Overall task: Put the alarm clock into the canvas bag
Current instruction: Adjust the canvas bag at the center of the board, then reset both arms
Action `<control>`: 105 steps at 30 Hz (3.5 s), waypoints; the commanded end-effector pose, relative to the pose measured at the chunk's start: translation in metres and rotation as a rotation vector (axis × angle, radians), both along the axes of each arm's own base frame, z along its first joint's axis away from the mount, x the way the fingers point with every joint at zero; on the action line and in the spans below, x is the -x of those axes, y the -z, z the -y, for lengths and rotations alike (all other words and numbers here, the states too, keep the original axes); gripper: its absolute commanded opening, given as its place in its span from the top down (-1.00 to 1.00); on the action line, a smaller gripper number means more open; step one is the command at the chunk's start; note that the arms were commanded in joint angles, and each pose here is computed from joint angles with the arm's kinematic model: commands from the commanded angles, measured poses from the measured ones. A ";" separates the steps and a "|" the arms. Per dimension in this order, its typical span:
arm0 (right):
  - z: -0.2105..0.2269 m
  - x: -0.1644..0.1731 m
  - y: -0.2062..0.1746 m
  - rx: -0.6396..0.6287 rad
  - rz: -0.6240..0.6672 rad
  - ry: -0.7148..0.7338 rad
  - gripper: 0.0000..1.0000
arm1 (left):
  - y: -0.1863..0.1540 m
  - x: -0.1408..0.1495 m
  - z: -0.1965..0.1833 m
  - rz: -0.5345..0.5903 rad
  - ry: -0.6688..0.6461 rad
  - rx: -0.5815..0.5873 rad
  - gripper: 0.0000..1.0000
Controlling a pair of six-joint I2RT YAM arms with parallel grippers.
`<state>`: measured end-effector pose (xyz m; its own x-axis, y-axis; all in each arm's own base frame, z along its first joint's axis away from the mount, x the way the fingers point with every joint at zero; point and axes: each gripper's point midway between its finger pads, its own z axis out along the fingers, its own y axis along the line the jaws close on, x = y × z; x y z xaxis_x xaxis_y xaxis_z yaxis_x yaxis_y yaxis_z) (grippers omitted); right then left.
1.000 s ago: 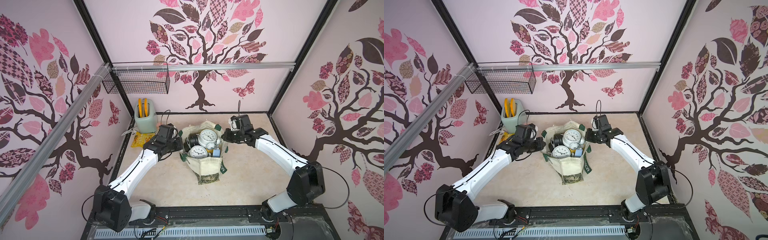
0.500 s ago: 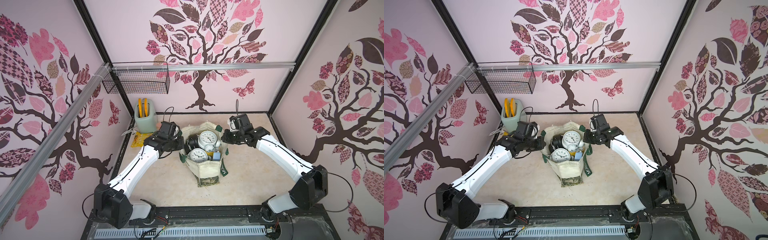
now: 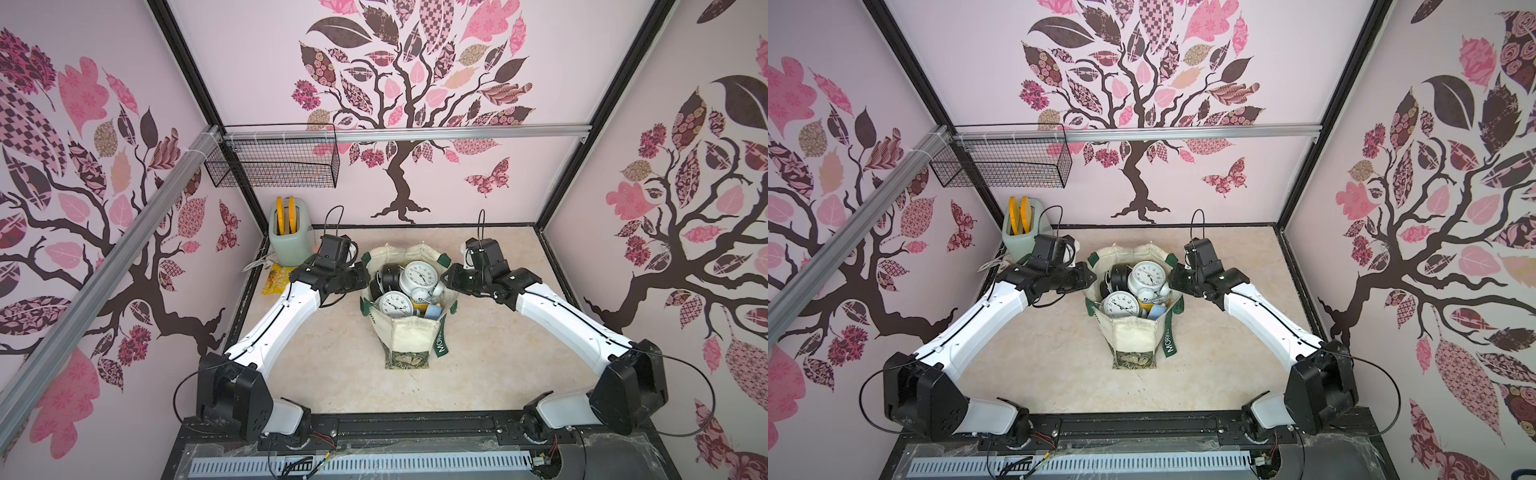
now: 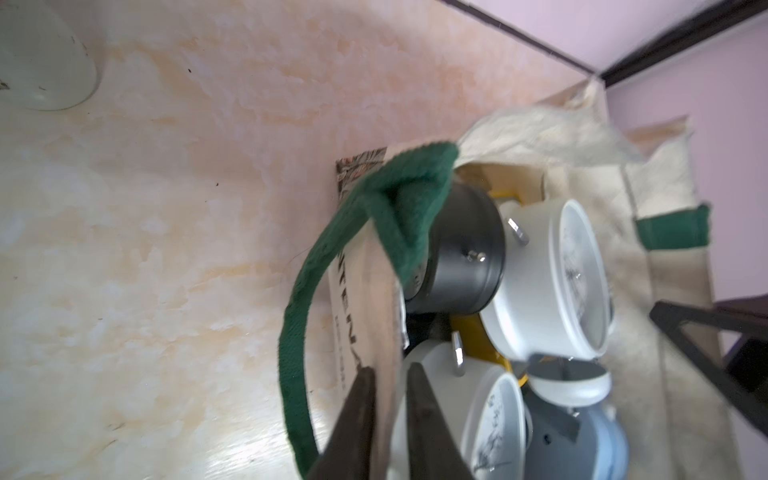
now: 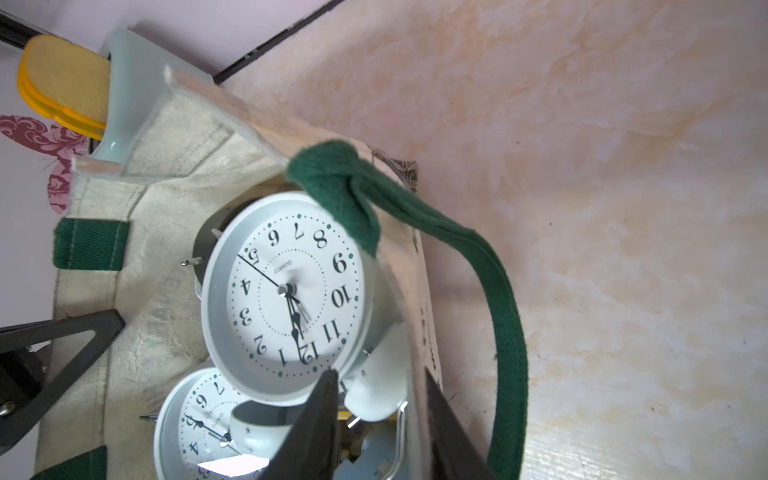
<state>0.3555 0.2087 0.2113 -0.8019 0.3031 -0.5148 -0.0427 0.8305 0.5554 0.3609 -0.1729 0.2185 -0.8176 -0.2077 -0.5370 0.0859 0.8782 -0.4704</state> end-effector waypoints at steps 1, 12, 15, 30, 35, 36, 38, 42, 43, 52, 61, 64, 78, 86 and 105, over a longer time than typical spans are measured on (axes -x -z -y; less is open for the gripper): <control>0.001 -0.007 -0.052 -0.054 0.163 0.017 -0.07 | -0.049 -0.009 -0.004 0.183 -0.016 0.033 0.08; 0.031 -0.005 -0.125 0.029 0.338 0.067 -0.93 | -0.122 0.009 -0.029 0.347 -0.077 0.019 -0.96; 0.038 -0.002 -0.134 0.043 0.355 0.072 -0.99 | -0.132 0.019 -0.038 0.361 -0.100 0.002 -0.96; 0.108 0.035 -0.150 0.106 0.523 0.303 -0.99 | -0.069 0.081 -0.129 0.331 -0.377 -0.281 -0.96; 0.097 0.042 -0.121 0.091 0.548 0.219 -0.99 | -0.016 0.084 -0.154 0.298 -0.459 -0.409 -0.96; 0.096 0.043 -0.113 0.087 0.549 0.208 -0.99 | -0.007 0.081 -0.155 0.301 -0.469 -0.419 -0.96; 0.096 0.046 -0.101 0.073 0.537 0.198 -0.99 | 0.006 0.072 -0.160 0.327 -0.484 -0.433 -0.96; 0.095 0.048 -0.083 0.035 0.522 0.172 -0.99 | 0.033 0.045 -0.182 0.356 -0.558 -0.402 -0.96; 0.095 0.047 -0.078 0.033 0.510 0.164 -0.99 | 0.039 0.039 -0.190 0.346 -0.589 -0.382 -0.96; 0.126 0.038 -0.056 0.154 0.513 0.265 -0.99 | 0.088 -0.007 -0.221 0.386 -0.553 -0.539 -0.96; 0.148 0.027 -0.053 0.227 0.530 0.350 -0.99 | 0.093 -0.027 -0.230 0.515 -0.579 -0.545 -0.96; 0.152 0.022 -0.047 0.230 0.522 0.360 -0.99 | 0.097 -0.020 -0.237 0.588 -0.645 -0.539 -0.96; 0.177 -0.005 -0.027 0.289 0.491 0.455 -0.99 | 0.116 -0.032 -0.219 0.573 -0.513 -0.527 -0.96; 0.198 -0.020 -0.010 0.350 0.481 0.525 -0.99 | 0.114 -0.032 -0.217 0.579 -0.515 -0.550 -0.96; 0.226 -0.035 0.043 0.561 0.668 0.564 -0.99 | 0.114 -0.032 -0.217 0.580 -0.515 -0.550 -0.96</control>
<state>0.3781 -0.0190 0.1327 -0.2610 0.2014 -0.9441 0.3188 0.9411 0.1126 0.3929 0.0438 0.1009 -0.2817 -0.0717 -0.9568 -0.2805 0.9598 0.0106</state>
